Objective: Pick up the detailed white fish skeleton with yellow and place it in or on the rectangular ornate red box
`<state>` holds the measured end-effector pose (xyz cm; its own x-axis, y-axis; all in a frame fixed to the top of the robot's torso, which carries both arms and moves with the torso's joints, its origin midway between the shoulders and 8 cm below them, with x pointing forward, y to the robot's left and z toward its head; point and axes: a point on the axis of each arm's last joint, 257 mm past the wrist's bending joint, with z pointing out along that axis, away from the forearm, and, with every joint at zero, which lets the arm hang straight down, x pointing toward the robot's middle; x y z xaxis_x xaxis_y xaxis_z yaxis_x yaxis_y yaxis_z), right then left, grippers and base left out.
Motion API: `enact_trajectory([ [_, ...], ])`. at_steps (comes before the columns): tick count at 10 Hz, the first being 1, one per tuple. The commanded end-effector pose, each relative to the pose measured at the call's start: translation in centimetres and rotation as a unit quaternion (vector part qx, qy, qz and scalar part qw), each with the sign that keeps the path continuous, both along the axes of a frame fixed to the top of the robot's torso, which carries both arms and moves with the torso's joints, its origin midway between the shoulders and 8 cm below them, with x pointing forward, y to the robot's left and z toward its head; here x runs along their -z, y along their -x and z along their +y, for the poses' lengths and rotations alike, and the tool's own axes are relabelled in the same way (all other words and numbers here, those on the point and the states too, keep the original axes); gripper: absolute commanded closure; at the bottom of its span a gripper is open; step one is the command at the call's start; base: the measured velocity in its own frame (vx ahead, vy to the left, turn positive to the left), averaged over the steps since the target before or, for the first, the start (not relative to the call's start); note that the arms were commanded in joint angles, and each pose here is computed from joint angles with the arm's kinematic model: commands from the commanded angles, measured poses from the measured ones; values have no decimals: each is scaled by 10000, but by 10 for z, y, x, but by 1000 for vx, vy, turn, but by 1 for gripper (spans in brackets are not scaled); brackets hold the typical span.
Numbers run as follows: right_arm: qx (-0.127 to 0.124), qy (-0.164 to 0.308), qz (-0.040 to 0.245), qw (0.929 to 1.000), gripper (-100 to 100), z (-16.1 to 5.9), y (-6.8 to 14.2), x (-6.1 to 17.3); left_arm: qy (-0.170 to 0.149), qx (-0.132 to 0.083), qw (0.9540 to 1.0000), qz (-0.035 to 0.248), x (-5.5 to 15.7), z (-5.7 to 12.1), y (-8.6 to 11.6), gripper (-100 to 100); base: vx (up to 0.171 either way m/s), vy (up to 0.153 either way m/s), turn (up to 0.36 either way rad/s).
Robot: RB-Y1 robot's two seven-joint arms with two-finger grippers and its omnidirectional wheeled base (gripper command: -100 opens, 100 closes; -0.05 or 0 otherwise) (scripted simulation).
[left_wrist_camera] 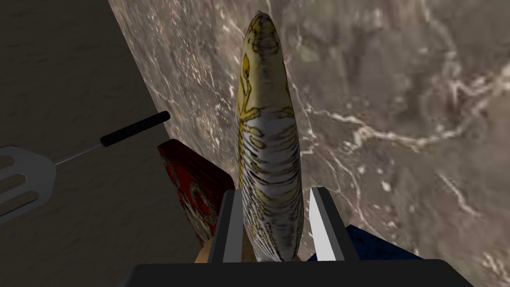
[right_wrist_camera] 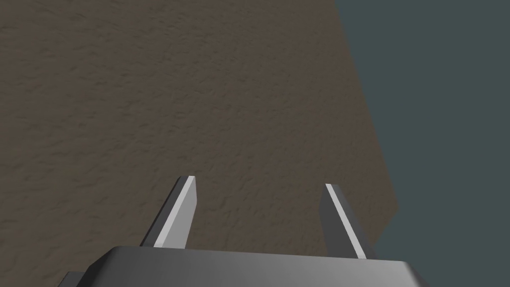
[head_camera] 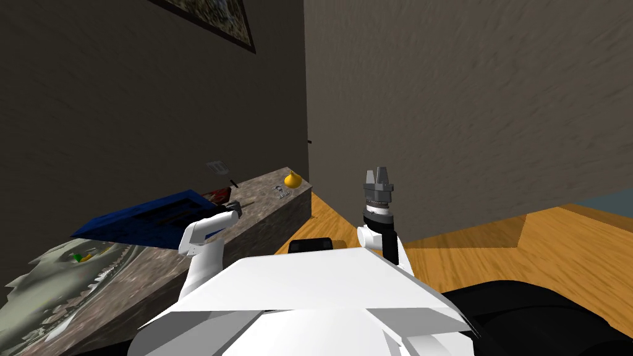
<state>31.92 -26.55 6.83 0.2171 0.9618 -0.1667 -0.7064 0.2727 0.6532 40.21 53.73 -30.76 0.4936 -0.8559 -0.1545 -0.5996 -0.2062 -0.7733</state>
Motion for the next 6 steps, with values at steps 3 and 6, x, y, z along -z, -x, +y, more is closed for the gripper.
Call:
enact_trajectory([
  [3, 0, 0, 0, 10000, 0, 0, 0, 0, -2, 183, 9998, 39, -1, -23, 8, 100, 62, 21, 108],
  [6, 0, 0, 0, 10000, 0, 0, 0, 0, 5, 384, 9993, 36, -5, -50, 16, 100, 80, 24, 140],
])
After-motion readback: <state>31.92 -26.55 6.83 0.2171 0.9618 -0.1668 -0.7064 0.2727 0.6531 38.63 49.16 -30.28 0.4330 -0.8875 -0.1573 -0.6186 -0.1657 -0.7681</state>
